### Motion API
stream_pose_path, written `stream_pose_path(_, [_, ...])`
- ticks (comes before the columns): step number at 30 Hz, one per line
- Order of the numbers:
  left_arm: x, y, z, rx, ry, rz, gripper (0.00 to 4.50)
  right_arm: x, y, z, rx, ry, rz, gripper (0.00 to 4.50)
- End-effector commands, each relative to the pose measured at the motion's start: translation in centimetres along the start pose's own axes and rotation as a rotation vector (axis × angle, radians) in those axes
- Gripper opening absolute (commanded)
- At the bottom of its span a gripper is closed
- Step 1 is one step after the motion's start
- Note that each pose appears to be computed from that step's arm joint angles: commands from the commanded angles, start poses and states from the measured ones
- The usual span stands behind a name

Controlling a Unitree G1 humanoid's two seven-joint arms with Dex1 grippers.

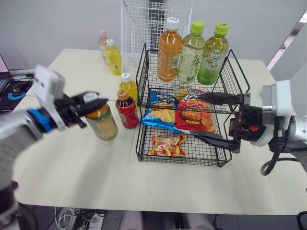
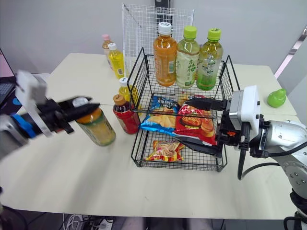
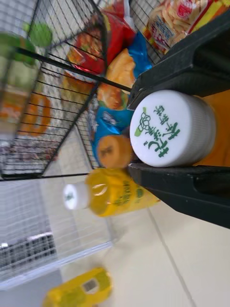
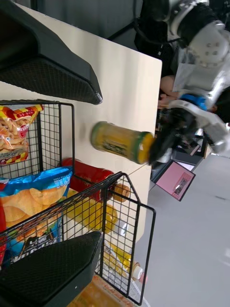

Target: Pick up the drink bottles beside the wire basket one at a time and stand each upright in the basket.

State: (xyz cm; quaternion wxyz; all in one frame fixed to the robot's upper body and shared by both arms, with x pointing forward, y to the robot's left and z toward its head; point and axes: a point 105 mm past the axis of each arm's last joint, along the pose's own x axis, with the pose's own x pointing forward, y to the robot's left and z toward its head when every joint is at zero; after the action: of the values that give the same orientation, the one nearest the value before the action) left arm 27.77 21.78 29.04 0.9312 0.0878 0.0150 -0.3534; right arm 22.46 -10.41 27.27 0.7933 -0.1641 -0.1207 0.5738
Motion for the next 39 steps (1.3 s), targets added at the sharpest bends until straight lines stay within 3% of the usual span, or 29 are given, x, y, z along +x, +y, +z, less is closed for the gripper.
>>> stream_pose_path(1, [-1.0, -0.6, 4.5, 0.017, -0.069, -0.118, 1.36, -1.0, -0.2, 1.3, -0.030, -0.006, -0.010, 4.50])
stream_pose_path(10, [-1.0, -0.7, 15.1, 0.098, -0.236, -0.287, 1.36, -3.1, 1.0, 1.9, 0.003, 0.063, -0.032, 4.50])
stream_pose_path(18, [3.1, -5.7, 20.7, 0.165, -0.277, -0.687, 1.36, -3.6, 0.0, 2.9, -0.009, 0.027, -0.188, 4.50])
stream_pose_path(21, [4.7, -6.6, 20.7, 0.197, -0.259, -0.747, 1.36, -3.8, -0.3, 3.1, -0.011, 0.022, -0.232, 4.50])
stream_pose_path(26, [11.2, -9.0, 18.7, 0.304, -0.256, -0.787, 1.36, -4.5, -0.2, 2.8, -0.012, 0.060, -0.288, 4.50])
stream_pose_path(29, [14.3, -9.8, 17.4, 0.301, -0.271, -0.777, 1.36, -5.0, -0.1, 2.7, -0.017, 0.089, -0.319, 4.50])
stream_pose_path(39, [19.8, -12.1, 15.2, 0.233, -0.279, -0.785, 1.36, -5.3, 0.1, 2.5, -0.027, 0.120, -0.363, 4.50])
